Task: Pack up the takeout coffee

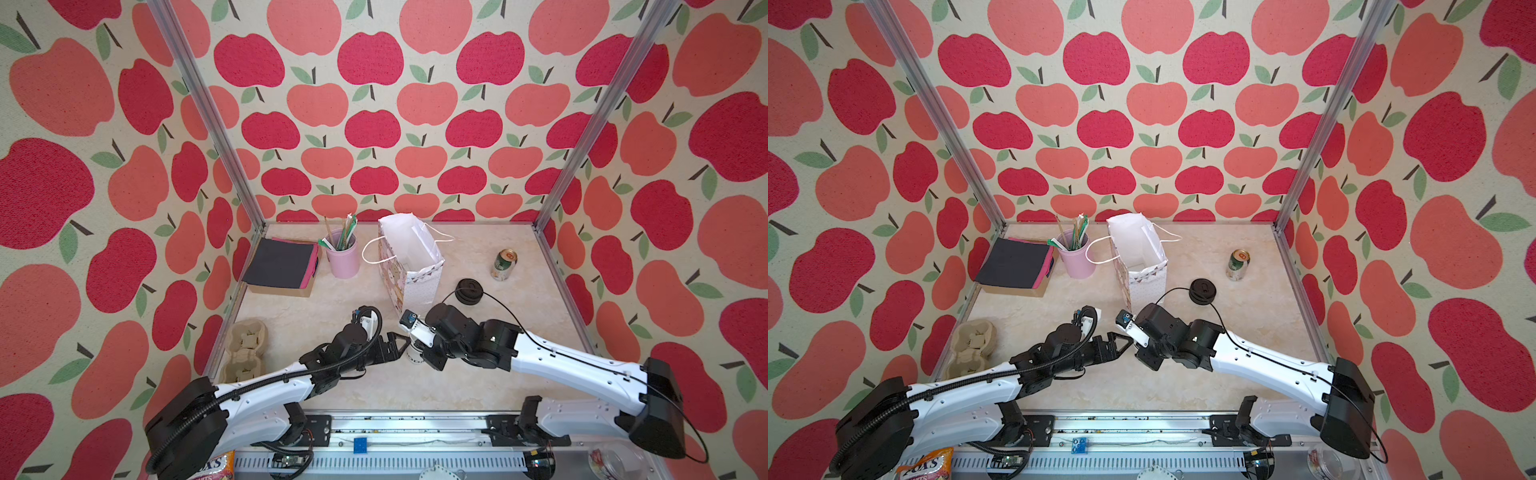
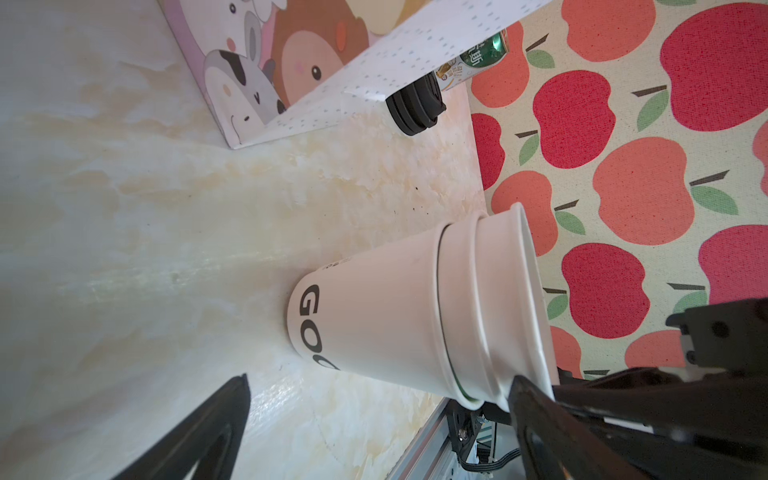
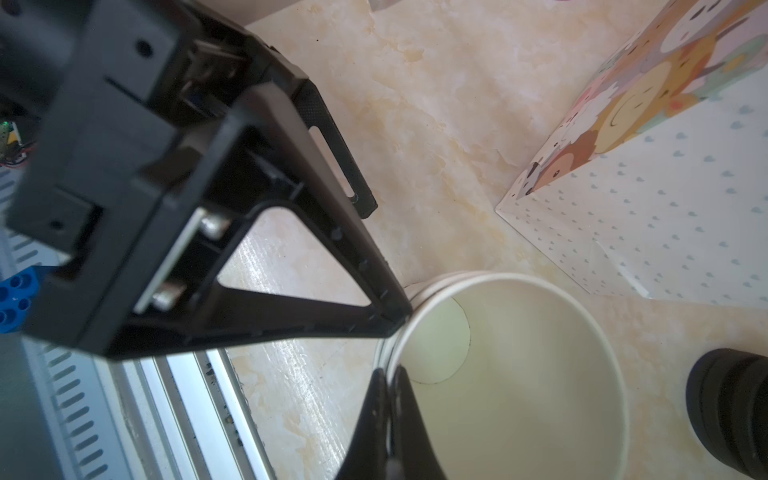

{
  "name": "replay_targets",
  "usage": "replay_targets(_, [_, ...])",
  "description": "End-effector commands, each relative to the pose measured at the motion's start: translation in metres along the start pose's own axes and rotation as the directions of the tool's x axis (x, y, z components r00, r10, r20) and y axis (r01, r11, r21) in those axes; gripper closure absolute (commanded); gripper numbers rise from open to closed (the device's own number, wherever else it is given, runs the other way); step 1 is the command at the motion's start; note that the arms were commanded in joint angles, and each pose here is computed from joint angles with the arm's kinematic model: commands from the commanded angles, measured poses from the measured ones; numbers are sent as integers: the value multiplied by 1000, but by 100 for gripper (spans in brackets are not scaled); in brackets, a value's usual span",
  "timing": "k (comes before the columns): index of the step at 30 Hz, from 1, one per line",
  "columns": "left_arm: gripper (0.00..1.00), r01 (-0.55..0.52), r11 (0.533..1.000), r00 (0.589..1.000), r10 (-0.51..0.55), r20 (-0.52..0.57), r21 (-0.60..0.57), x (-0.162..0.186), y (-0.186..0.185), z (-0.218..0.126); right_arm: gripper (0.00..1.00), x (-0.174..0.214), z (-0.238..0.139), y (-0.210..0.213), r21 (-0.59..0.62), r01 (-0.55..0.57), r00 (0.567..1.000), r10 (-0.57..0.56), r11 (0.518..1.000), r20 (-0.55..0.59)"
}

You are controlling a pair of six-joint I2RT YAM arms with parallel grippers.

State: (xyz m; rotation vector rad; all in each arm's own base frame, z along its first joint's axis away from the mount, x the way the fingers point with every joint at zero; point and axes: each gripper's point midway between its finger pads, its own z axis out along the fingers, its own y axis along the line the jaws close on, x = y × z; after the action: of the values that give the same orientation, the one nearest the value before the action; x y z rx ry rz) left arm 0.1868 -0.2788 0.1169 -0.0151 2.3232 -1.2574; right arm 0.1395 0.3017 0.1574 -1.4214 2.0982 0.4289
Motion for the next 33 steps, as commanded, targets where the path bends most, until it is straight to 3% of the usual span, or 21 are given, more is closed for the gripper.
replay_targets(1, [1, 13, 1000, 1000, -13, 11, 10, -2, 0, 1, 100, -3, 1, 5, -22, -12, 1000, 12, 1000, 8])
replay_targets(17, [1, -36, 988, 997, 25, -77, -151, 8, 19, 7, 100, -22, -14, 3, -5, 10, 998, -10, 1000, 66])
replay_targets(33, [1, -87, 984, 994, 74, -86, -157, -1, 3, 7, 100, -39, -51, -14, 89, 43, 989, -55, 995, 137])
